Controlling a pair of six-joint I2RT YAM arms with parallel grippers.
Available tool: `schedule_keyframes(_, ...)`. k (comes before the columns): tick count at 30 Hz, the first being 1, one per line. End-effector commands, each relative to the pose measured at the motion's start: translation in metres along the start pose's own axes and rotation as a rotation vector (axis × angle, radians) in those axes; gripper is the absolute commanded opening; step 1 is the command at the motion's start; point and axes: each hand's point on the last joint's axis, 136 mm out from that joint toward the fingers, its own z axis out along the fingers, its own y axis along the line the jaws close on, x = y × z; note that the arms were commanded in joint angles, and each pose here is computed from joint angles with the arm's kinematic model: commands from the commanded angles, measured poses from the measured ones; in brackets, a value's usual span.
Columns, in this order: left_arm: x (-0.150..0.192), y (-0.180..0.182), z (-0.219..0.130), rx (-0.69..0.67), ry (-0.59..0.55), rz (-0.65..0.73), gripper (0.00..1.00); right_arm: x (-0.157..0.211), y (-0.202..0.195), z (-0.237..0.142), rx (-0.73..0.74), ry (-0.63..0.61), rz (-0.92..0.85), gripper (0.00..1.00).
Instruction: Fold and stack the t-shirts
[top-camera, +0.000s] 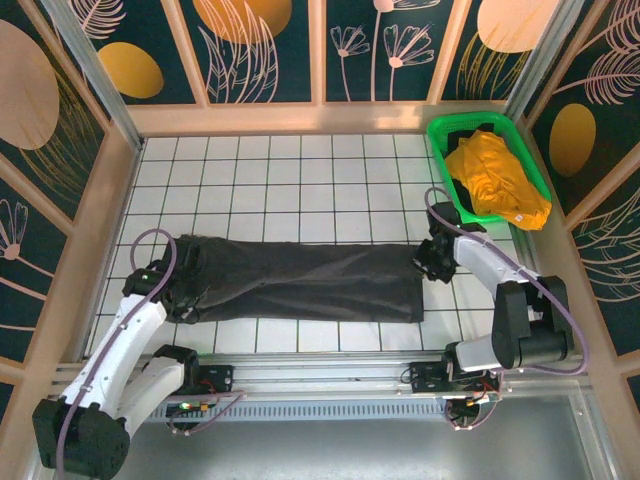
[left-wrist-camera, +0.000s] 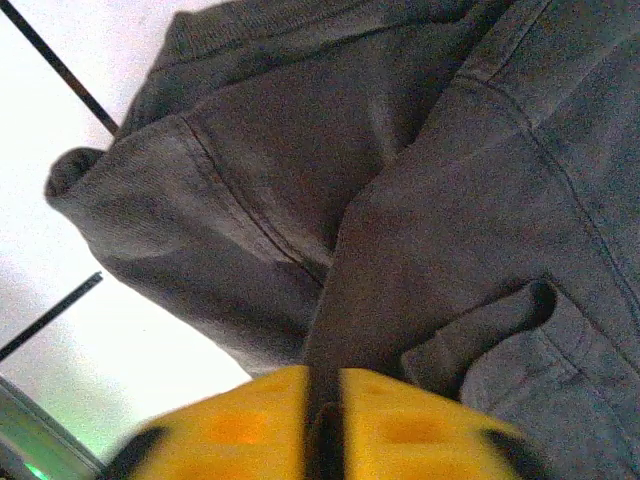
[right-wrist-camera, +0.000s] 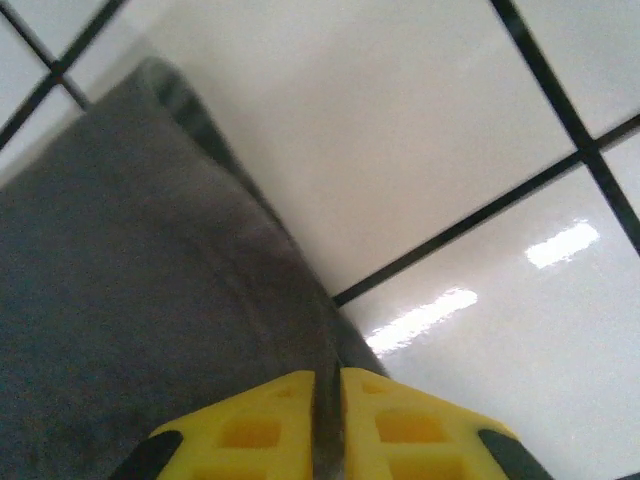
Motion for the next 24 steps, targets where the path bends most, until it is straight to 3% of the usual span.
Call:
schedule_keyframes(1,-0.014,-0.030,-0.014,0.094,-0.025,0.005,0.45,-0.007,-0.005,-0.015,0.017,-0.054,0.023,0.34)
schedule_keyframes(3,-0.030,-0.046,-0.027,0.115,-0.075,0.021,0.54,-0.018,0.004,-0.029,-0.020,-0.112,0.026,0.38)
schedule_keyframes(7,-0.059,-0.082,-0.034,0.138,-0.137,0.056,0.50,-0.029,0.027,-0.032,-0.093,-0.127,0.023,0.31)
schedule_keyframes(12,-0.098,-0.096,0.015,0.133,-0.073,-0.018,0.51,-0.028,0.058,-0.014,-0.181,-0.063,0.029,0.14)
schedule_keyframes(19,-0.134,-0.105,0.075,0.113,-0.026,0.071,0.56,-0.031,0.064,0.016,-0.140,0.004,0.045,0.18)
schedule_keyframes(24,-0.120,-0.100,0.100,0.114,0.020,0.089,0.46,-0.032,0.061,0.028,-0.124,0.019,0.066,0.21)
